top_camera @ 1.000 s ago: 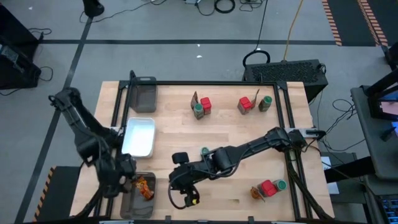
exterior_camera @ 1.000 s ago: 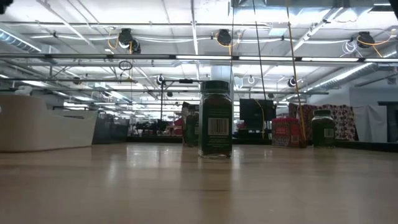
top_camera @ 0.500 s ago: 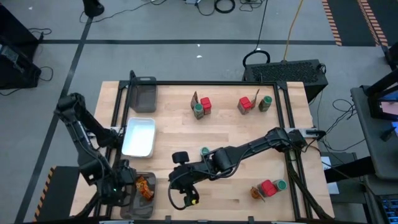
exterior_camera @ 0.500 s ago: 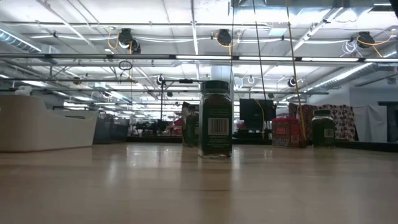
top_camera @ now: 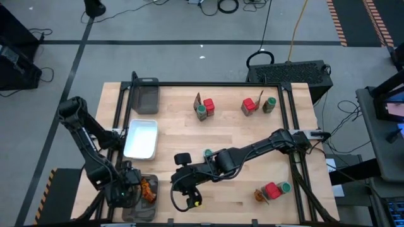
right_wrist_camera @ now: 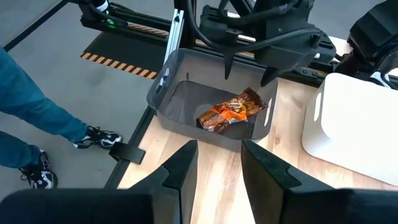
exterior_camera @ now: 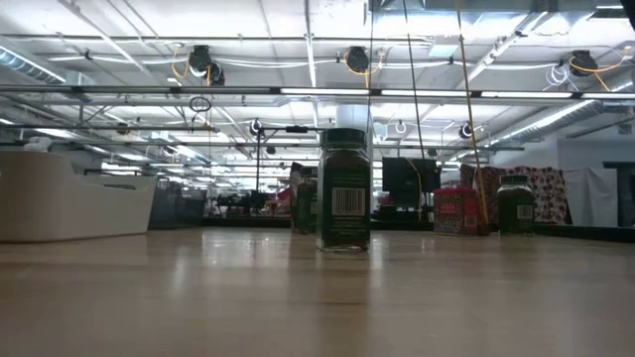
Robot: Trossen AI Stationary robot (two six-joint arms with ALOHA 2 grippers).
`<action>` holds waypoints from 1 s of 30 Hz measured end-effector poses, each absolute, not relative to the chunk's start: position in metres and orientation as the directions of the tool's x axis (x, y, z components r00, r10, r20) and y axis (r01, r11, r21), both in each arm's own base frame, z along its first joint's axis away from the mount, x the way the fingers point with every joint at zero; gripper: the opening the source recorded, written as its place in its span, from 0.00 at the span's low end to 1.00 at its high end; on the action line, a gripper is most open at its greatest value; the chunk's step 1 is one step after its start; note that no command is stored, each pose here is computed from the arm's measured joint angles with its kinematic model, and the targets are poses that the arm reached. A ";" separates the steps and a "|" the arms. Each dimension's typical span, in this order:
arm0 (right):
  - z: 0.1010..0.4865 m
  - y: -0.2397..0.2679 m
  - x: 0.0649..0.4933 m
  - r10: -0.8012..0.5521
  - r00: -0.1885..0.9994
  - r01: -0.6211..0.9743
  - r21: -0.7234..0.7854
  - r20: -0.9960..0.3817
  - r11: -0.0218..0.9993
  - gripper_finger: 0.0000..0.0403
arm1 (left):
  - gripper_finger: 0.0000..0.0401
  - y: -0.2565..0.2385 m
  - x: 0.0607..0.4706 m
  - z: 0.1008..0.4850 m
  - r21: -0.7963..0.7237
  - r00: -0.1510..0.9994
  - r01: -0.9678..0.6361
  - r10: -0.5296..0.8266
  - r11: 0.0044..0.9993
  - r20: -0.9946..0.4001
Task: Sort spices by type
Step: Put the orange seasoning bag into the bottom black bin
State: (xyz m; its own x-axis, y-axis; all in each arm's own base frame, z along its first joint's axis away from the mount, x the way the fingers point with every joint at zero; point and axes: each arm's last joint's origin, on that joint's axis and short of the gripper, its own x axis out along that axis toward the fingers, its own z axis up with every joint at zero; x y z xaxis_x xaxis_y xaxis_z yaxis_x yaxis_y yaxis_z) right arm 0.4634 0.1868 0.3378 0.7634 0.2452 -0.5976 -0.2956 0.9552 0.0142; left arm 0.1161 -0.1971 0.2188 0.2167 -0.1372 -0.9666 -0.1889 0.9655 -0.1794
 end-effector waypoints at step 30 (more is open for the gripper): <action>0.340 0.186 0.466 0.227 0.790 -0.291 -0.023 -0.570 0.956 0.26 | 0.76 -0.179 0.144 0.186 -0.087 0.150 -0.279 -0.045 0.956 -0.988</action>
